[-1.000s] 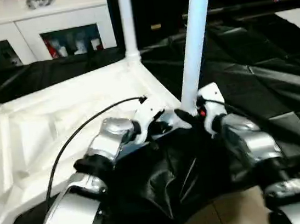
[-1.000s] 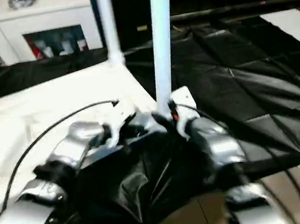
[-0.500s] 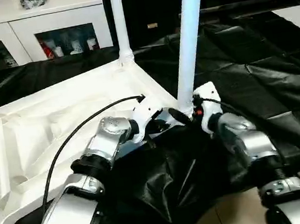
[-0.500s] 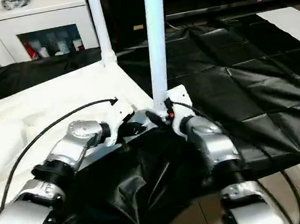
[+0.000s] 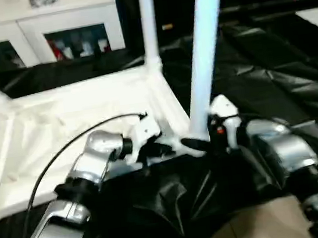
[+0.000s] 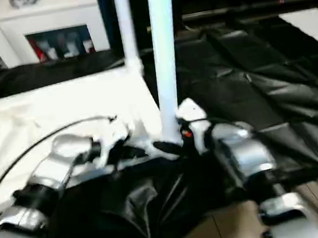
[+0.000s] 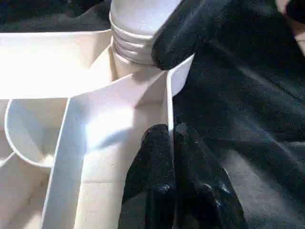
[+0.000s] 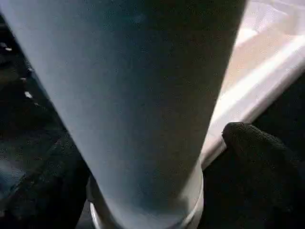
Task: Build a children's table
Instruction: Rotate leg to tighten
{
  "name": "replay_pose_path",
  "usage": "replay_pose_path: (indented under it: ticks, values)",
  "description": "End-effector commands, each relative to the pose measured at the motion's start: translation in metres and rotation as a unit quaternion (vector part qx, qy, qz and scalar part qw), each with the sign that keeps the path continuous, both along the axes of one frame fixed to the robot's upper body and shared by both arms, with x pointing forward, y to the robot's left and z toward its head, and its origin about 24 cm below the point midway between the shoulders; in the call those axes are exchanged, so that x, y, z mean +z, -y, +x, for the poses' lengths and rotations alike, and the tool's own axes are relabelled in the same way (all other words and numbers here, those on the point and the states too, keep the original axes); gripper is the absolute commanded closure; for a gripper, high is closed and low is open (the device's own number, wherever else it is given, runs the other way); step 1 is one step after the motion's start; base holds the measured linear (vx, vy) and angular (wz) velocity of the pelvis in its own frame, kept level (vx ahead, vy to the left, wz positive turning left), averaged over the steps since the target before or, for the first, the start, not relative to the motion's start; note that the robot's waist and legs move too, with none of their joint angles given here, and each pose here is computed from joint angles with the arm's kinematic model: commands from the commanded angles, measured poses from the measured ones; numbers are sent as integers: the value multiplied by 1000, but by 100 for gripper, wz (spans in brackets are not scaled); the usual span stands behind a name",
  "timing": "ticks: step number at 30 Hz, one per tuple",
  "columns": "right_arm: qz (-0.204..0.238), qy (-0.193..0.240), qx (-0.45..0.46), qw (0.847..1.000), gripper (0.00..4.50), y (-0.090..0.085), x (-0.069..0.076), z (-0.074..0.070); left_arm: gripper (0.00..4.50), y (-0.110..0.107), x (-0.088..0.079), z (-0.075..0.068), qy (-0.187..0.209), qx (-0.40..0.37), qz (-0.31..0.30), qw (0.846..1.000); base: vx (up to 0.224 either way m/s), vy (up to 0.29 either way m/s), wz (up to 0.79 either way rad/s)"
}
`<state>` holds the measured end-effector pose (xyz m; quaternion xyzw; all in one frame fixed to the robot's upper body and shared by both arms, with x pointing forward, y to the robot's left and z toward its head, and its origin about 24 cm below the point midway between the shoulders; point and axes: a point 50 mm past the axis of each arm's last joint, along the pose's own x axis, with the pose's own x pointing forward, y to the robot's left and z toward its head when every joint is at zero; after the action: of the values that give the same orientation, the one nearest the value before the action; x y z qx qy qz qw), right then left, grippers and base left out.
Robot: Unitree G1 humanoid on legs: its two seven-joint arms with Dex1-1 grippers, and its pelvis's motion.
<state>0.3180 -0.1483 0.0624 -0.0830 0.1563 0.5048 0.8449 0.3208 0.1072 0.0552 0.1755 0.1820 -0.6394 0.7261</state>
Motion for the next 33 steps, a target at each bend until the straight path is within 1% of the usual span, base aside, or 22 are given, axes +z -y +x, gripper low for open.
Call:
replay_pose_path:
  ticks: [1, 4, 5, 8, 11, 14, 15, 16, 18, 19, 20, 21, 22, 24, 25, 26, 28, 30, 31, 32, 33]
  values:
    - [4, 4, 23, 1000, 35, -2, 5, -2, 450, 10, 9, -4, 11, -47, -16, 999, 0, 0, 0]
    - [7, -1, 29, 1000, 45, -1, 5, -4, 450, 7, 9, -6, 7, -50, -15, 999, 0, 0, 0]
    - [8, -2, 32, 999, 72, -2, 4, -5, 450, 6, 9, -6, 6, -51, -14, 999, 0, 0, 0]
    - [10, -8, 39, 999, 82, -3, 3, -7, 450, 6, 8, -8, 3, -52, -12, 999, 0, 0, 0]
    - [10, -11, 43, 999, 116, -5, 1, -8, 450, 6, 8, -7, 4, -49, -12, 999, 0, 0, 0]
    - [13, -16, 44, 999, 124, -7, -1, -10, 450, 9, 8, -4, 11, -33, -15, 999, 0, 0, 0]
    - [17, -21, 32, 999, 137, -10, -6, -10, 450, 13, 9, 2, 17, 2, -19, 1000, 0, 0, 0]
    - [19, -23, 26, 999, 154, -11, -8, -10, 450, 15, 9, 5, 19, 17, -19, 999, 0, 0, 0]
    - [18, -28, -10, 999, 154, -15, -15, -7, 450, 20, 11, 13, 26, 60, -20, 998, 0, 0, 0]
    - [16, -31, -37, 999, 166, -17, -20, -5, 450, 24, 12, 18, 28, 84, -22, 996, 0, 0, 0]
    - [16, -31, -47, 998, 170, -18, -22, -3, 450, 25, 13, 20, 29, 93, -23, 995, 0, 0, 0]
    - [14, -31, -73, 997, 180, -21, -25, -1, 450, 29, 14, 24, 30, 114, -26, 993, 0, 0, 0]
    - [19, -34, -118, 992, 191, -27, -30, 4, 450, 35, 17, 30, 33, 152, -31, 987, 0, 0, 0]
    - [35, -43, -184, 981, 194, -37, -33, 12, 450, 43, 21, 39, 40, 205, -35, 977, 0, 0, 0]
    - [39, -45, -200, 978, 196, -40, -33, 14, 450, 45, 22, 41, 42, 218, -36, 974, 0, 0, 0]
    - [48, -50, -241, 968, 197, -46, -33, 19, 450, 50, 24, 44, 47, 234, -38, 970, 0, 0, 0]
    - [55, -58, -277, 957, 198, -52, -33, 23, 450, 54, 26, 46, 49, 249, -41, 966, 0, 0, 0]
    - [54, -56, -285, 955, 198, -56, -32, 25, 450, 56, 27, 46, 50, 251, -44, 966, 0, 0, 0]
    - [46, -50, -279, 958, 198, -65, -31, 25, 450, 59, 28, 46, 54, 246, -46, 967, 0, 0, 0]
    - [49, -42, -261, 963, 198, -74, -29, 25, 450, 62, 27, 44, 58, 230, -48, 970, 0, 0, 0]
    - [52, -42, -258, 964, 198, -74, -29, 25, 450, 62, 27, 44, 58, 228, -48, 971, 0, 0, 0]
